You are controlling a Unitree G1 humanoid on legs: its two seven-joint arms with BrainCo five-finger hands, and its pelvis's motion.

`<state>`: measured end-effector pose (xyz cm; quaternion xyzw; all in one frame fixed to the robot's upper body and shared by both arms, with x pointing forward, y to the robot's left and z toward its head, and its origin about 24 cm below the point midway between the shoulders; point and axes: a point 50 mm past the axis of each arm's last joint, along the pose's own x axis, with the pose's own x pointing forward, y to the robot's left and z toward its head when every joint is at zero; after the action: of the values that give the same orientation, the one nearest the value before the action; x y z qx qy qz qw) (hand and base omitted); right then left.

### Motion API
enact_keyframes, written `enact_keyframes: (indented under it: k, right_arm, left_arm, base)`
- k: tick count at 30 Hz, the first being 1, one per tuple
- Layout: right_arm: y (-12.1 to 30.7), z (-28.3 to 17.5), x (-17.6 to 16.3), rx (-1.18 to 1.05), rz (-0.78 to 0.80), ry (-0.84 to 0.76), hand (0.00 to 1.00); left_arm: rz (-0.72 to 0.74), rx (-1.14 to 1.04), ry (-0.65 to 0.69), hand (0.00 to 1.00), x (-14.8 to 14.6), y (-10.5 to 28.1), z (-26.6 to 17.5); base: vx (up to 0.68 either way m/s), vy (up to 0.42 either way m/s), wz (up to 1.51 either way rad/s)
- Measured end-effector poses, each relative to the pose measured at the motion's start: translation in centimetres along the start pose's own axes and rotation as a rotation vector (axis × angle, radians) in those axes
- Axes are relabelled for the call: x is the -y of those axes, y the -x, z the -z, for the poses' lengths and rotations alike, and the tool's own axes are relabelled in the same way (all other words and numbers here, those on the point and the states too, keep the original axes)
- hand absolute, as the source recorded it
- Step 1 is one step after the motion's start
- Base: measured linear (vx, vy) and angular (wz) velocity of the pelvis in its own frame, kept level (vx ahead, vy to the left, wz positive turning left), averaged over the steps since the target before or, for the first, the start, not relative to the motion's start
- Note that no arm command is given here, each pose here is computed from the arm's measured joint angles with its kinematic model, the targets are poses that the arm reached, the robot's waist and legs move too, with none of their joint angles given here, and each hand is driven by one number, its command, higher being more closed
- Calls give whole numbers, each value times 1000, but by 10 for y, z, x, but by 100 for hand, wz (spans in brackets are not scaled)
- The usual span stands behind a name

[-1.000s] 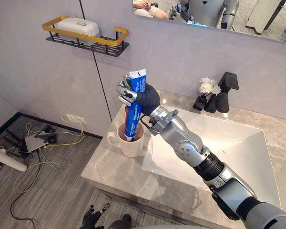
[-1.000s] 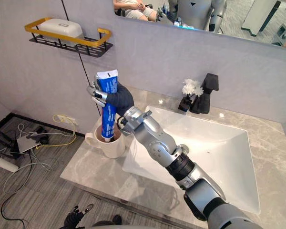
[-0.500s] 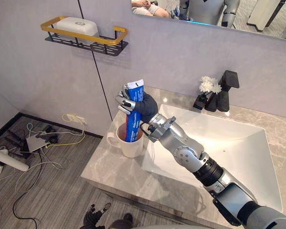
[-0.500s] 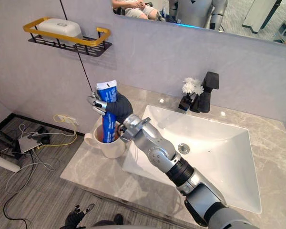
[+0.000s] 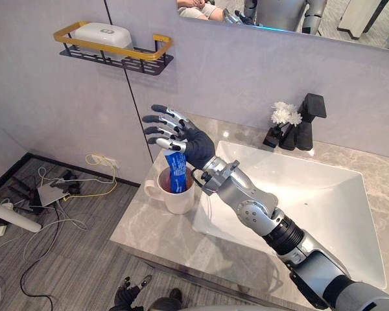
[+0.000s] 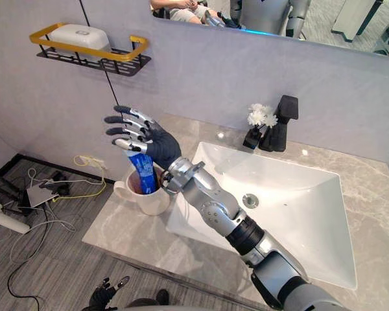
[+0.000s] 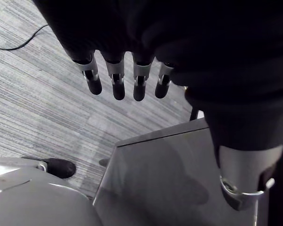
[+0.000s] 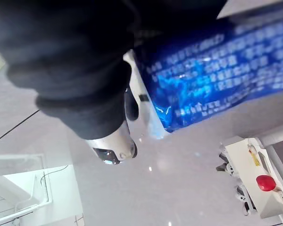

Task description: Organize washtable

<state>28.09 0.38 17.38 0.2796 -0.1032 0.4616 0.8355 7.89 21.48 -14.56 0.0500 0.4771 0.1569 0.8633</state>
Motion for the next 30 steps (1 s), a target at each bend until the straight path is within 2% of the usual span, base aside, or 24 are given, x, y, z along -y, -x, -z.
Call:
enact_keyframes:
  k: [18, 30]
  right_arm:
    - [2, -4, -9, 45, -35, -13, 0]
    - [11, -49, -10, 267, -30, 58, 0]
  left_arm:
    - [-1, -6, -1, 0, 0, 0, 1]
    - [0, -25, -19, 0, 0, -2, 3]
  base:
    - [0, 0, 0]
    - [0, 0, 0]
